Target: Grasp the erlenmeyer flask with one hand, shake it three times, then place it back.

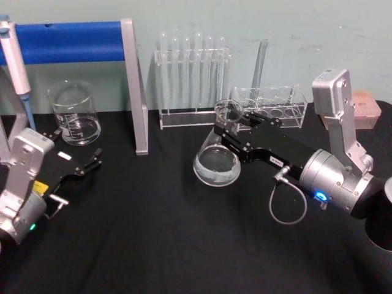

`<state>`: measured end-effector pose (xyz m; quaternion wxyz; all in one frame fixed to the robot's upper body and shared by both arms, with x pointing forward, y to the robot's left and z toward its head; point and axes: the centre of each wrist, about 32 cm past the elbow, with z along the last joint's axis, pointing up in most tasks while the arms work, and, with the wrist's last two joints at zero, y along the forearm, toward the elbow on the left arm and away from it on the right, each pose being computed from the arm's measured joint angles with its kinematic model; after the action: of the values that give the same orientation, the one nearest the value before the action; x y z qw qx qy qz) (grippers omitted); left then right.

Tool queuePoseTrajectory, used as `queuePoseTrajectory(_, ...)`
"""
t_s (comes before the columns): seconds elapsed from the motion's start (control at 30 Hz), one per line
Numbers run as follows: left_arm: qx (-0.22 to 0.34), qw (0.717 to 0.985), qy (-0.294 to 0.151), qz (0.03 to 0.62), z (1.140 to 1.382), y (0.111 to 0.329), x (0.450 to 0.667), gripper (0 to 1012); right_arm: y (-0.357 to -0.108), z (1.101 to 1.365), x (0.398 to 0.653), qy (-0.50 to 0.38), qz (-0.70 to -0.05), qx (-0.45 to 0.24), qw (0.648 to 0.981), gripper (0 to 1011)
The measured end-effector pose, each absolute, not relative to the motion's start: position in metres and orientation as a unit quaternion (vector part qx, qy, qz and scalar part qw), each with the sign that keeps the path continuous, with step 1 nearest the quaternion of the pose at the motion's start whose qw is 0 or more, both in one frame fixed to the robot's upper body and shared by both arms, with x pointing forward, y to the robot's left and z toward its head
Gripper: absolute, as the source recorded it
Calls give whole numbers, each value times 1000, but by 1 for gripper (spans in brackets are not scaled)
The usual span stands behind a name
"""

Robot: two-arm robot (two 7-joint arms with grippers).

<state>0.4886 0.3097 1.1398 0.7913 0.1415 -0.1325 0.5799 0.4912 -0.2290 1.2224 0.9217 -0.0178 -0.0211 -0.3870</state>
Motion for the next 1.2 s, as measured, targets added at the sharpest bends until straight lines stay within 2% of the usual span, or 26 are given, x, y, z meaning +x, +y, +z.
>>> queuePoseTrajectory(0.3, 141, 791, -133, 580, 1140, 310, 489, 1001, -231, 1219, 494, -22, -377, -17, 926, 447)
queuePoseTrajectory(1.2, 142, 791, -132, 580, 1140, 310, 489, 1001, -238, 1186, 497, -21, -326, -59, 943, 447)
